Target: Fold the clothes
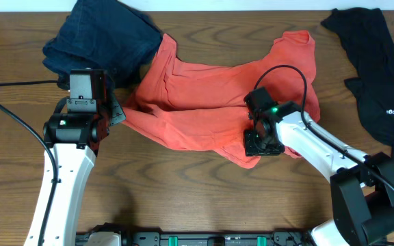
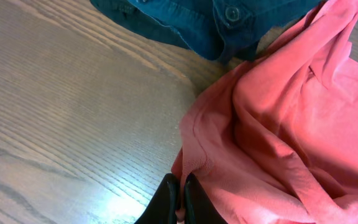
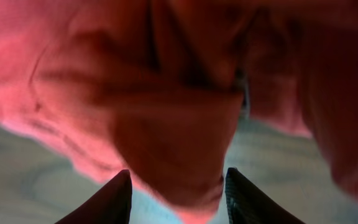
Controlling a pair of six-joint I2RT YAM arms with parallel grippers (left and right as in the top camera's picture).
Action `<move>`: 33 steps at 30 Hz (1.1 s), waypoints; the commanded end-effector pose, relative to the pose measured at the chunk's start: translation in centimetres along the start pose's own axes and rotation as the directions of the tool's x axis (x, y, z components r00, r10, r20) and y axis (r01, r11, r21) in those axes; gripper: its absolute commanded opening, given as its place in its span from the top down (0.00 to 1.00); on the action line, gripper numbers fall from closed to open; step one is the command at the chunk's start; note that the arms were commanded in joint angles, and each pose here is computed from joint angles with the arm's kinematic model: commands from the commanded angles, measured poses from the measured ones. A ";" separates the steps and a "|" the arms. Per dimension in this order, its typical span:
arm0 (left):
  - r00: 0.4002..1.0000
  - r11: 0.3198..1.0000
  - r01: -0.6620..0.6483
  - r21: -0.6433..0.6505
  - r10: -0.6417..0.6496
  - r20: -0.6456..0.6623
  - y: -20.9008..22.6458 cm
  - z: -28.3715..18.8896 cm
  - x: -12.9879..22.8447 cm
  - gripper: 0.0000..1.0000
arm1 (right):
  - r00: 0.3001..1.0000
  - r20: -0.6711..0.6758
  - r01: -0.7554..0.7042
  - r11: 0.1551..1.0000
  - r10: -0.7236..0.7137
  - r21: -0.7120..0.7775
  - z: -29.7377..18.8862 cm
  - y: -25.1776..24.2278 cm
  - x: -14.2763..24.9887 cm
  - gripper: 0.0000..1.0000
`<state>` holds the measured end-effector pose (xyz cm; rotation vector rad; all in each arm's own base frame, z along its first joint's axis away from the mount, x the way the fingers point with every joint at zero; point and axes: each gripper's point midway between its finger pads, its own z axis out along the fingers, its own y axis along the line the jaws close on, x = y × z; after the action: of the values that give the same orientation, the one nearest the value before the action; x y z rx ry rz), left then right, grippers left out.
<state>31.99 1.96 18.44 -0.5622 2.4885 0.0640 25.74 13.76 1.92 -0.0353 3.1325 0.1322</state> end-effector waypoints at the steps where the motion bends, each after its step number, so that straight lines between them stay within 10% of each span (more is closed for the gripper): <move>1: 1.000 1.000 -0.005 -0.012 0.005 0.002 0.3 0.1 -0.2 0.94 | 1.000 0.015 -0.018 0.999 0.018 0.045 1.1 -0.7 0.4 0.56; 3: 1.000 1.000 -0.005 -0.012 0.005 0.002 0.3 0.1 -0.2 0.94 | 1.000 0.017 -0.022 0.999 0.021 0.044 1.6 -0.8 0.6 0.61; 5: 1.000 1.000 -0.005 -0.012 0.005 0.002 0.3 0.1 -0.2 0.94 | 0.999 0.013 -0.043 0.997 0.042 0.059 1.9 -1.2 1.0 0.96; 6: 1.000 1.000 -0.005 -0.012 0.005 0.002 0.3 0.1 -0.2 0.94 | 0.999 0.009 -0.049 0.997 0.048 0.067 1.9 -1.4 1.1 0.99; 33: 0.999 1.000 0.001 0.002 -0.001 0.033 1.8 -4.4 1.2 0.94 | 0.922 0.226 -0.316 0.948 0.316 -0.039 -23.7 -13.8 1.8 0.99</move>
<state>28.77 1.77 20.08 -0.5556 2.4963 0.0429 23.99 -0.77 22.91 0.4733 2.9187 0.1571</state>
